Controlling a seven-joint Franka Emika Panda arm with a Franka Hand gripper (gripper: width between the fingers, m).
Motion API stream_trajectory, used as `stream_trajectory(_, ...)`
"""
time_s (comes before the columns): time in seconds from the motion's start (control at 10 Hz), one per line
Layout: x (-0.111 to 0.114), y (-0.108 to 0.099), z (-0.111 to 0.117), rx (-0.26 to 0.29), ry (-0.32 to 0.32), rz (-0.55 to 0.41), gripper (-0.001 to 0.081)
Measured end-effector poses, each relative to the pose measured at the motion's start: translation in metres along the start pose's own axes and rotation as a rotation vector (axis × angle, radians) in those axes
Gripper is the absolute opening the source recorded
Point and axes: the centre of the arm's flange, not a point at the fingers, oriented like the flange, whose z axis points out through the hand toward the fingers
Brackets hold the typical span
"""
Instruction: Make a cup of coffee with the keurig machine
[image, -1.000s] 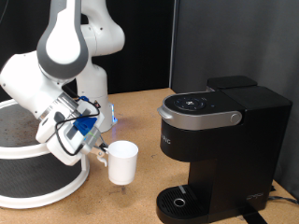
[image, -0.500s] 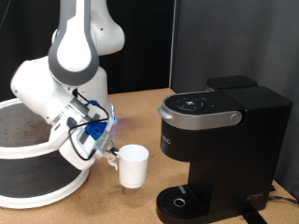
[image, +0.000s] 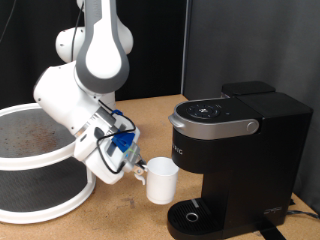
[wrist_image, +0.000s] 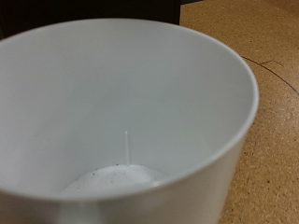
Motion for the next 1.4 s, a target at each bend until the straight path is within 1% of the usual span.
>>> stream_trajectory(0.5, 0.011, -0.013, 0.036, -0.020, 0.007, 0.019, 0.0072)
stream_trajectory(0.9, 0.012, -0.016, 0.067, -0.028, 0.002, 0.013, 0.0072)
stream_trajectory(1.2, 0.005, -0.012, 0.079, -0.029, -0.009, 0.004, 0.0072)
stream_trajectory(1.4, 0.003, -0.011, 0.082, -0.032, 0.003, -0.002, 0.0072)
